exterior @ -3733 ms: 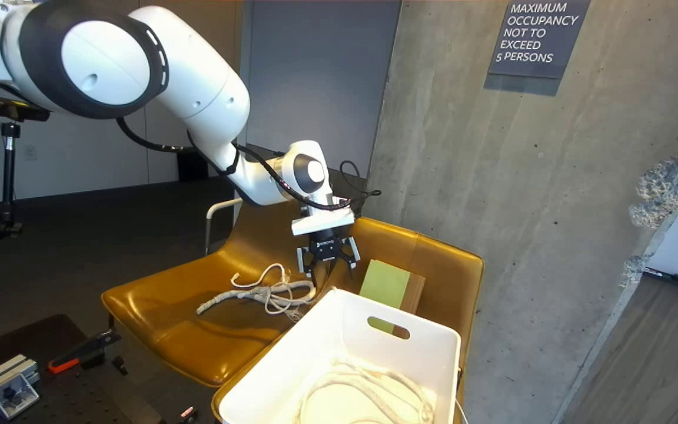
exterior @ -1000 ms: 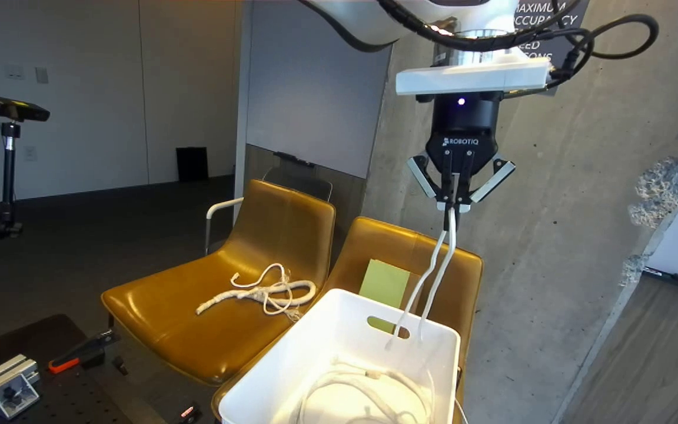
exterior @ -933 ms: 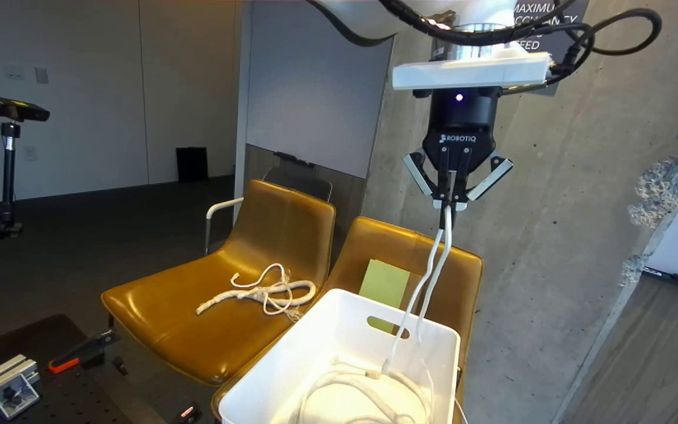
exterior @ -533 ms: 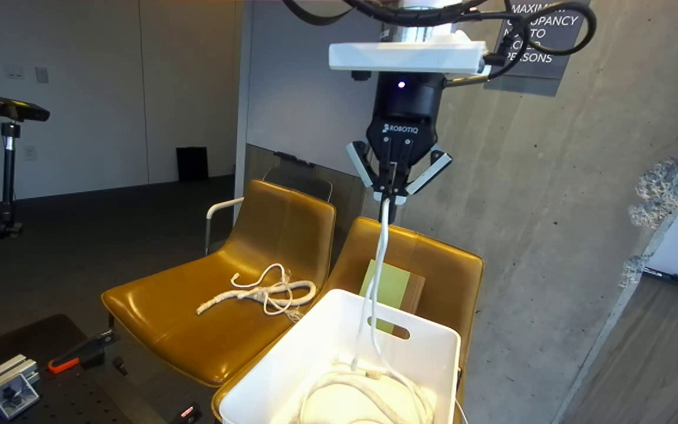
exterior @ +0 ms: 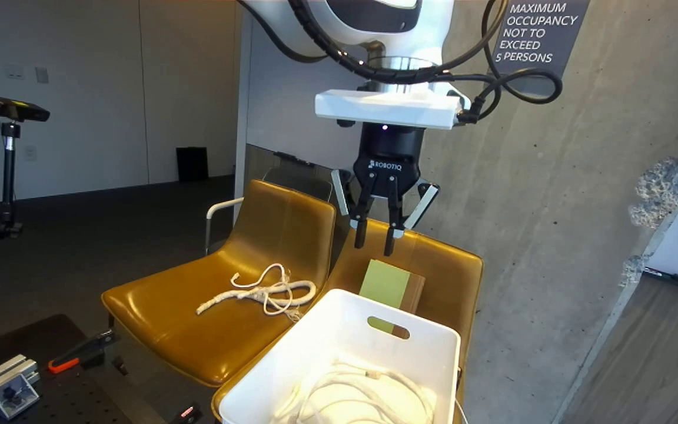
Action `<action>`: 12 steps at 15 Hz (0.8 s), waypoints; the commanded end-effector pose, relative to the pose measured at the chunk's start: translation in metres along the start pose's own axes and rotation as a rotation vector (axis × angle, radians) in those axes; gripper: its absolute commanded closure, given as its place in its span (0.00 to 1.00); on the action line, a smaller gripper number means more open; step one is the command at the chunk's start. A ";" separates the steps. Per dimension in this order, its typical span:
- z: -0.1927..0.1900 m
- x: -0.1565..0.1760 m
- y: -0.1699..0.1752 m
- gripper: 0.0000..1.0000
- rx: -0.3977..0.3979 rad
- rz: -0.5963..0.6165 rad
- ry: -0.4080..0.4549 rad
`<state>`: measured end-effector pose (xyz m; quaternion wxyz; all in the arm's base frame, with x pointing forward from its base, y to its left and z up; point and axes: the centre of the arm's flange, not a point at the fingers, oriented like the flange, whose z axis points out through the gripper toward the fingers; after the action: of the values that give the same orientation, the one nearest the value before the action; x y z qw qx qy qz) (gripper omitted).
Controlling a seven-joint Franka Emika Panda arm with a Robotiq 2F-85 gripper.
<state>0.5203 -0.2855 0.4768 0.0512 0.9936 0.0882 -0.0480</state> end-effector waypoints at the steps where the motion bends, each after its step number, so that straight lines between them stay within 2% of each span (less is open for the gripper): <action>1: -0.010 0.001 -0.016 0.27 0.016 -0.006 0.086; 3: -0.011 -0.001 -0.047 0.12 0.048 -0.048 0.130; 5: -0.004 0.019 -0.079 0.00 0.091 -0.094 0.167; 9: 0.009 0.050 -0.147 0.00 0.167 -0.178 0.234; 10: 0.005 0.041 -0.165 0.00 0.179 -0.198 0.243; 12: 0.015 0.043 -0.205 0.00 0.188 -0.236 0.248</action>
<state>0.5507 -0.1215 0.4438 -0.0462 0.9821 0.1785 0.0393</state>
